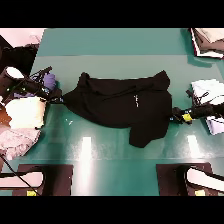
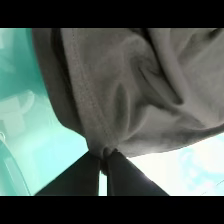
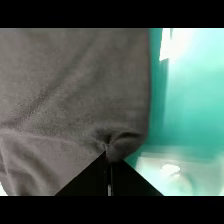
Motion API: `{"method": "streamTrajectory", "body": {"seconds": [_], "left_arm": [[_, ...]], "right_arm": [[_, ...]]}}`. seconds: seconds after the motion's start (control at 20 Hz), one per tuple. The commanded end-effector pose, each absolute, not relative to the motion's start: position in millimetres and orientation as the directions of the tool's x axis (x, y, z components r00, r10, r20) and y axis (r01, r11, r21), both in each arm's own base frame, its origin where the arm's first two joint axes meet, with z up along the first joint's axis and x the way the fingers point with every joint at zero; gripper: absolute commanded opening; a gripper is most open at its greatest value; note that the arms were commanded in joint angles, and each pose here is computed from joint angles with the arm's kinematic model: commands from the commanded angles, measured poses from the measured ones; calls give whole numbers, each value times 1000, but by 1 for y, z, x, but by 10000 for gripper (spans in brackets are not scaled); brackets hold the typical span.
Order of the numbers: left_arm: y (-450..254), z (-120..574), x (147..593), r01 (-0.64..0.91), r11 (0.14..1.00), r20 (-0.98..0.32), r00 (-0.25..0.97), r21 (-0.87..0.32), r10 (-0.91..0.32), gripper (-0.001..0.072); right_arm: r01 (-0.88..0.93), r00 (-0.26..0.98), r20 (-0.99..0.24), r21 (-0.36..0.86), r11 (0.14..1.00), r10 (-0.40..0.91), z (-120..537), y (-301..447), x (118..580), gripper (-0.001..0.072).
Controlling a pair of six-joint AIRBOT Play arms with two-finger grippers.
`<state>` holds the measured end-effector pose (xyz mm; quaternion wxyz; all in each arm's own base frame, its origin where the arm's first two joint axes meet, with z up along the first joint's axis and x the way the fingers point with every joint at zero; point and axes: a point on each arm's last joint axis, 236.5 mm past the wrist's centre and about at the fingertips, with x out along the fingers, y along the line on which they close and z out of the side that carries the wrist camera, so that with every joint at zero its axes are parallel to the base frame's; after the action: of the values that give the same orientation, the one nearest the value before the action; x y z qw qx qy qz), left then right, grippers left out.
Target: Fold the shirts.
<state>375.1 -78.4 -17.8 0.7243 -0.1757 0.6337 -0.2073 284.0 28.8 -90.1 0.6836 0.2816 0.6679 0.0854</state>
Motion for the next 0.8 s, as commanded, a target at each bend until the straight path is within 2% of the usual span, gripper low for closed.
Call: {"method": "streamTrajectory", "body": {"seconds": [0.0, 0.15, 0.25, 0.35, 0.45, 0.55, 0.75], "left_arm": [[-77, -10, 379, 53, 854, -843, 140, -518, -520, 32], [-73, 61, 402, 126, 863, -802, 322, -490, -503, 31], [-72, 149, 415, 228, 875, -721, 498, -427, -482, 32], [-72, 263, 410, 319, 891, -565, 689, -324, -453, 32], [-74, 375, 380, 374, 905, -350, 836, -203, -424, 32], [-79, 474, 326, 396, 915, -114, 908, -78, -403, 32], [-91, 598, 200, 369, 926, 275, 884, 84, -378, 31]], "right_arm": [[202, 183, -869, 490, 848, 459, -69, 27, 301, 15], [82, 399, -824, 469, 879, 402, 16, 15, 346, 14], [-16, 617, -701, 444, 896, 358, 117, 9, 383, 14], [-103, 801, -521, 364, 926, 294, 232, 4, 395, 14], [-168, 916, -317, 255, 952, 246, 343, 6, 379, 14], [-194, 969, -124, 144, 970, 212, 437, 13, 338, 14], [-106, 978, 177, -44, 993, 113, 556, 25, 234, 14]]}}
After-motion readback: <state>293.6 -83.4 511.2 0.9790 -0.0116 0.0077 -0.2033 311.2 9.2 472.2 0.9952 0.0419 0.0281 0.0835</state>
